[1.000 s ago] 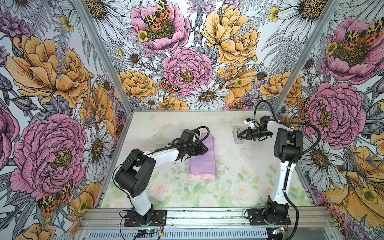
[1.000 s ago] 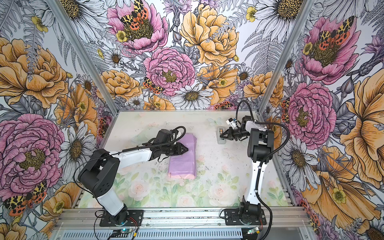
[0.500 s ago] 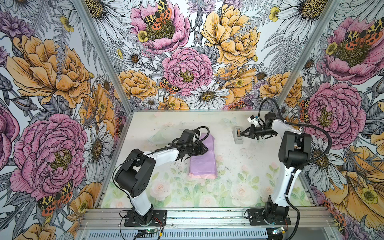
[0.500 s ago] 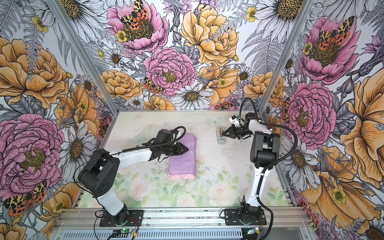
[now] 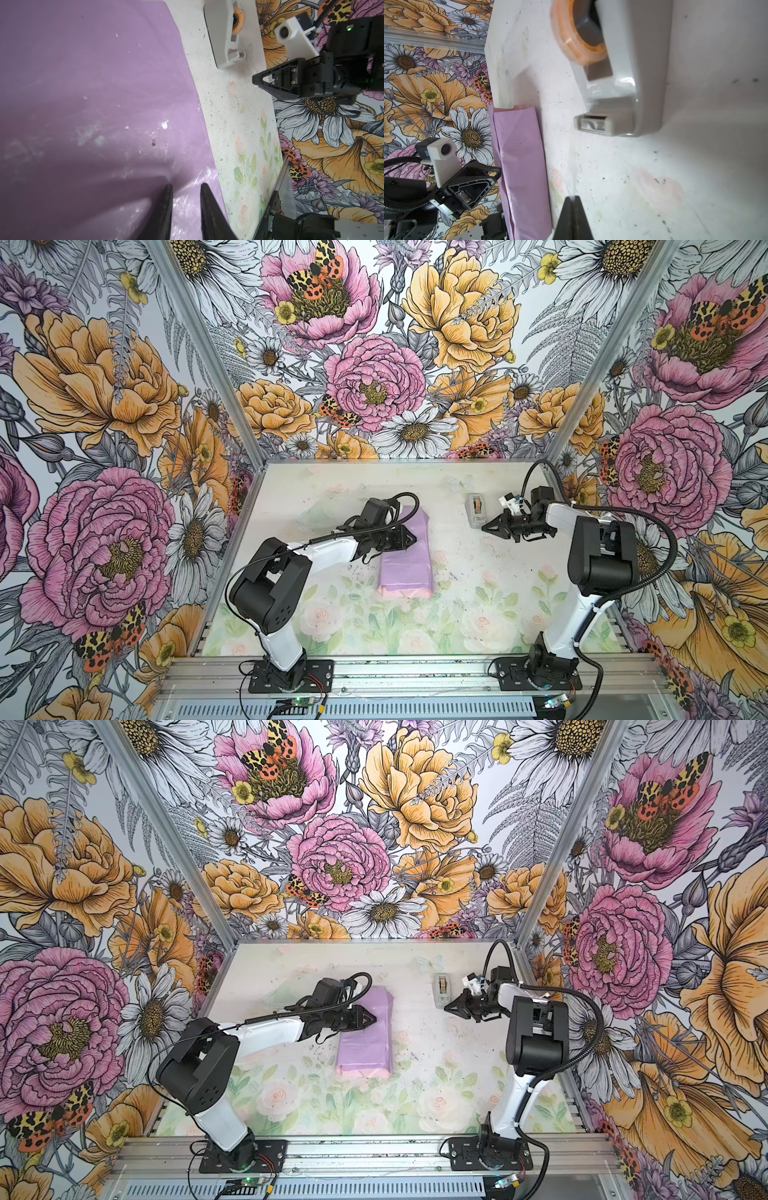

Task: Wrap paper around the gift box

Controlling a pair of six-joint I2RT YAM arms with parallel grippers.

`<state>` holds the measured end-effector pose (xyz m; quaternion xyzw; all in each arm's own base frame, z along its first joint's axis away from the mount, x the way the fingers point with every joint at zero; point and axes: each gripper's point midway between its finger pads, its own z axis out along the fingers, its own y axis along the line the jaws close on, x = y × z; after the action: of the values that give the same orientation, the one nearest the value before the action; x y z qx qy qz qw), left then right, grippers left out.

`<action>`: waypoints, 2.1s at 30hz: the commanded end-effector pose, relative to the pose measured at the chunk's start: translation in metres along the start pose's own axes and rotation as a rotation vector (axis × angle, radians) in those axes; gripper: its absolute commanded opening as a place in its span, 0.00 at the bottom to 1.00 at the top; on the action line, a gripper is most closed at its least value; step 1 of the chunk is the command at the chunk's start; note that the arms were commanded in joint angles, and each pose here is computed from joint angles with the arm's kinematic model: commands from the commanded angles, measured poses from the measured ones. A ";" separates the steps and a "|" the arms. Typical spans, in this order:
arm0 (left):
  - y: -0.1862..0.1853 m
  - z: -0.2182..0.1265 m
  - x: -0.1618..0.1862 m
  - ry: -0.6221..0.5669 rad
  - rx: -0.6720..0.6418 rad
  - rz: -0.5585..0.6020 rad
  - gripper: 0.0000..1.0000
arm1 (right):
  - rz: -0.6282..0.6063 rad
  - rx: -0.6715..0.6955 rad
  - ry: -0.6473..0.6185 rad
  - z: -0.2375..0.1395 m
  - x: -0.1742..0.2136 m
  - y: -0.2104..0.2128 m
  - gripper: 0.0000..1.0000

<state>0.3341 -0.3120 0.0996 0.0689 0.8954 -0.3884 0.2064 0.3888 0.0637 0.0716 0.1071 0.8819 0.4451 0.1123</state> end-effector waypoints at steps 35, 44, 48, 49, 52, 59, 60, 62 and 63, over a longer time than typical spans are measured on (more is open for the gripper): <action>0.024 0.006 0.025 0.084 -0.103 -0.027 0.26 | 0.009 0.189 -0.163 -0.006 -0.025 -0.015 0.00; 0.023 0.005 0.025 0.084 -0.102 -0.025 0.26 | -0.431 -0.043 -0.001 0.018 0.043 0.117 0.00; 0.022 0.005 0.025 0.084 -0.098 -0.023 0.26 | -0.543 -0.066 0.160 0.044 0.086 0.143 0.00; 0.021 0.005 0.025 0.085 -0.097 -0.020 0.26 | -0.555 -0.069 0.198 0.049 0.094 0.146 0.00; 0.020 0.005 0.025 0.083 -0.096 -0.019 0.26 | -0.577 -0.068 0.290 0.062 0.111 0.147 0.00; 0.019 0.004 0.024 0.080 -0.096 -0.019 0.26 | -0.601 -0.042 0.437 0.080 0.129 0.147 0.00; 0.019 0.004 0.024 0.079 -0.096 -0.020 0.26 | -0.600 -0.039 0.445 0.081 0.129 0.147 0.00; 0.019 0.004 0.023 0.078 -0.095 -0.018 0.26 | -0.603 -0.028 0.455 0.084 0.127 0.147 0.00; 0.019 0.004 0.024 0.079 -0.095 -0.020 0.26 | -0.600 -0.024 0.461 0.085 0.126 0.147 0.00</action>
<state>0.3337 -0.3125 0.1000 0.0687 0.8975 -0.3849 0.2038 0.3076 0.2493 0.1254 -0.2431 0.8718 0.4228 0.0456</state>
